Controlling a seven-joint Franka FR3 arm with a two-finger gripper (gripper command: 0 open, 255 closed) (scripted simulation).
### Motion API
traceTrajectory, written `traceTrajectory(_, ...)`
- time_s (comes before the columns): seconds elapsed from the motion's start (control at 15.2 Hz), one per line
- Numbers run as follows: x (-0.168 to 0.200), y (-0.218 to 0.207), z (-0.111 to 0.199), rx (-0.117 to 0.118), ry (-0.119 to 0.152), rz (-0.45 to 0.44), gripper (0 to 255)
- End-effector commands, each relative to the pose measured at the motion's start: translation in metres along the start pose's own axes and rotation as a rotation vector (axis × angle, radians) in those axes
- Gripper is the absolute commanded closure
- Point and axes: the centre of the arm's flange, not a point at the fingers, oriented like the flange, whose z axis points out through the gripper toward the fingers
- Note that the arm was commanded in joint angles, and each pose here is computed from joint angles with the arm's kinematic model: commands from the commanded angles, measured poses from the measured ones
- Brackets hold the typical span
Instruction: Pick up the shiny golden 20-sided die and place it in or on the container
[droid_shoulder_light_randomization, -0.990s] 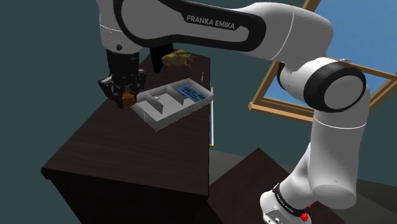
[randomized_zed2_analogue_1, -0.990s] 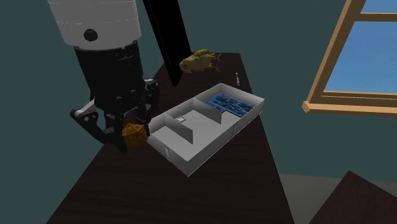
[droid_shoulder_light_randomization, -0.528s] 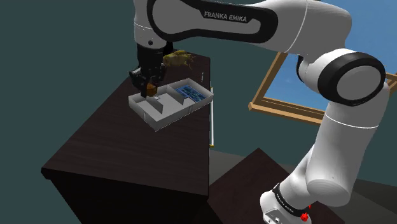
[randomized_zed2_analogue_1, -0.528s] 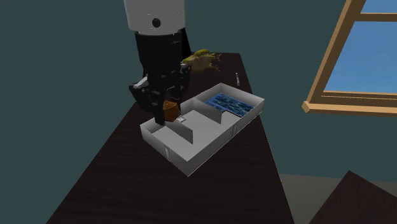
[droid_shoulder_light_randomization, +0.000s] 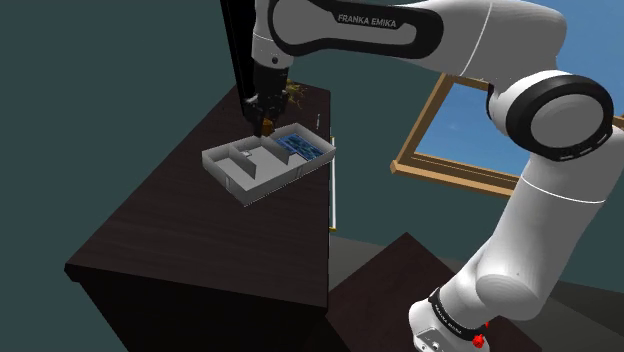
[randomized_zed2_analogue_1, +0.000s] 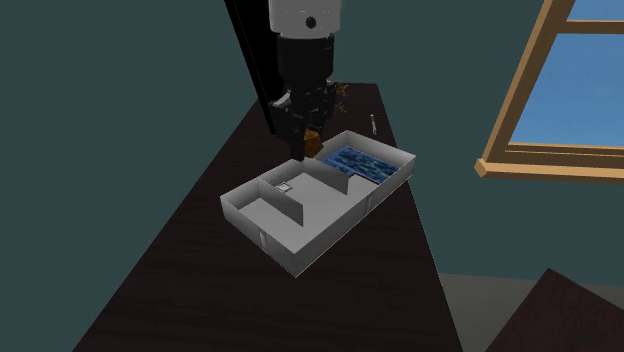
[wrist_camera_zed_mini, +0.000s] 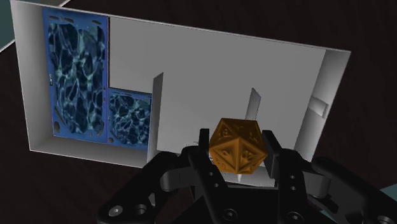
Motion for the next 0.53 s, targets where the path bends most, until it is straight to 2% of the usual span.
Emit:
traceTrajectory(0.0,-0.003,0.026,-0.002,0.0,0.0,-0.002,255)
traceTrajectory(0.2,-0.002,0.068,-0.003,0.0,0.0,-0.002,255)
traceTrajectory(0.46,-0.002,0.068,0.018,0.0,0.0,-0.002,255)
